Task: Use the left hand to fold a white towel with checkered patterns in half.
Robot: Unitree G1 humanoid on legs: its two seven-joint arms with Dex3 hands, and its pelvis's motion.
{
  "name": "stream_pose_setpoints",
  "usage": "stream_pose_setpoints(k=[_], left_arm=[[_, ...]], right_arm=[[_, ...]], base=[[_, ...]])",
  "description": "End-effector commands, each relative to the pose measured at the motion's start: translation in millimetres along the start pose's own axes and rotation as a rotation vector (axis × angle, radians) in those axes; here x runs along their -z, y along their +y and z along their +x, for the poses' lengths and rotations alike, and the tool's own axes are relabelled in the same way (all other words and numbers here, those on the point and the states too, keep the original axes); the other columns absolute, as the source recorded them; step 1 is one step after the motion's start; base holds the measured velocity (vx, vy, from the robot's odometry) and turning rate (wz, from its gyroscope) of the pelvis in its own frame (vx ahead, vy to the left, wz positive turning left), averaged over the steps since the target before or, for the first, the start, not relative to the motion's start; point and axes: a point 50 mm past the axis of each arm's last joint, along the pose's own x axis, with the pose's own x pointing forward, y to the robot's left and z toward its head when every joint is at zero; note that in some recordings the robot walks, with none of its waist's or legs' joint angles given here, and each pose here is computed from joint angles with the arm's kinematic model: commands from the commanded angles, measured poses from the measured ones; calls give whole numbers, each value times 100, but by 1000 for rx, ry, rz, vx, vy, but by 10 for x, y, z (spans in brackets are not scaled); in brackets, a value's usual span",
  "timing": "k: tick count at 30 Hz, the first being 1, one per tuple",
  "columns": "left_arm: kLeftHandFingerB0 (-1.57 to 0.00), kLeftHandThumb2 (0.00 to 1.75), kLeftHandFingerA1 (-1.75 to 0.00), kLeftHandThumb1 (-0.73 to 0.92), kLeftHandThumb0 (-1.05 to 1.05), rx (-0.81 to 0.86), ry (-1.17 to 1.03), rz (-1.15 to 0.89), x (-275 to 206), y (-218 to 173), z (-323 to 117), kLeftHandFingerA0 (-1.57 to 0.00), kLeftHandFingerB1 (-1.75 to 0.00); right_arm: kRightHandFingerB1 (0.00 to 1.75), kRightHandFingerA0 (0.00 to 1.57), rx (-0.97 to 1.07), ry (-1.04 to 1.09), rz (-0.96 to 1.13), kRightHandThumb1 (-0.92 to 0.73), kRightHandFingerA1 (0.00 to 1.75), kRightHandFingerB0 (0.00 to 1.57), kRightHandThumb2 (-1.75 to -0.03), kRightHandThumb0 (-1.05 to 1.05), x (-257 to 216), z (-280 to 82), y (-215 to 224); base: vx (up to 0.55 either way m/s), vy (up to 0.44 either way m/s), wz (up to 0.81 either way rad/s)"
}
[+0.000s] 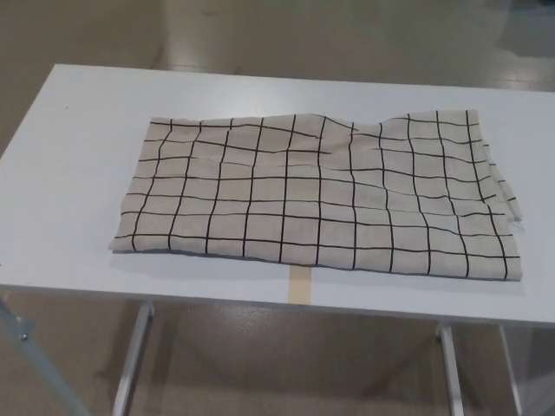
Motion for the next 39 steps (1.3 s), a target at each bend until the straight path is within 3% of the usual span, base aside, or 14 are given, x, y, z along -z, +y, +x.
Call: stream_pose_setpoints(k=[1, 4, 5, 6, 7, 9, 20, 24, 26, 32, 34, 38, 39], left_arm=[[-12, 85, -54, 27, -22, -72, -165, -109, -163, 138, -13, -13, -53], [-9, 85, -53, 27, -24, -55, -189, -86, -185, 114, -25, -9, -52], [0, 84, -50, 27, -30, -55, -227, -22, -225, 110, -46, 0, -49], [-12, 66, -33, 35, -60, -53, -259, 14, -247, 110, -65, -11, -21], [0, 73, -3, 39, -63, -57, -313, 42, -288, 106, -92, 0, -5], [0, 74, 0, 41, -67, -60, -398, 80, -362, 94, -133, 0, 0], [0, 72, 0, 40, -71, -91, -888, 267, -1086, 149, -496, 0, 0], [0, 72, 0, 41, -68, -159, -1178, 384, -1590, 125, -824, 0, 0], [0, 64, 0, 38, -55, -189, -1316, 465, -1867, 73, -940, 0, 0], [0, 68, -2, 37, -57, -193, -1429, 612, -2187, -88, -968, 0, 0], [0, 69, -12, 34, -49, -181, -1463, 736, -2376, -230, -904, 0, -11], [0, 70, -11, 34, -49, -154, -1458, 837, -2482, -355, -805, 0, -15], [0, 61, -6, 36, -50, -128, -1431, 915, -2545, -441, -703, 0, -15]], right_arm=[[37, 33, 127, -206, 122, -82, 39, 26, -65, -39, -212, -39, -94], [37, 33, 126, -218, 124, -82, 39, 26, -65, -39, -218, -64, -85], [37, 33, 117, -223, 119, -82, 40, 26, -65, -39, -226, -80, -69], [37, 33, 112, -227, 119, -82, 40, 26, -65, -39, -229, -94, -52], [36, 32, 96, -229, 123, -83, 40, 26, -65, -40, -228, -117, -12], [36, 32, 71, -234, 124, -83, 40, 26, -65, -41, -220, -155, 48], [35, 28, -64, -193, 123, -83, 38, 23, -65, -47, -89, -255, 247], [36, 28, -68, -201, 98, -82, 38, 23, -65, -47, -112, -225, 254], [36, 29, -53, -203, 90, -82, 38, 24, -65, -46, -135, -204, 273], [36, 29, -57, -209, 75, -83, 39, 24, -65, -46, -141, -200, 281], [36, 28, -62, -206, 69, -82, 38, 24, -65, -47, -138, -200, 278], [36, 28, -63, -209, 67, -82, 38, 24, -65, -47, -135, -201, 279], [36, 29, -62, -211, 64, -82, 39, 24, -65, -47, -139, -189, 290]], base=[[0, 0, 0], [0, 0, 0], [0, 0, 0], [0, 0, 0], [0, 0, 0], [0, 0, 0], [0, 0, 0], [0, 0, 0], [0, 0, 0], [0, 0, 0], [0, 0, 0], [0, 0, 0], [0, 0, 0]])
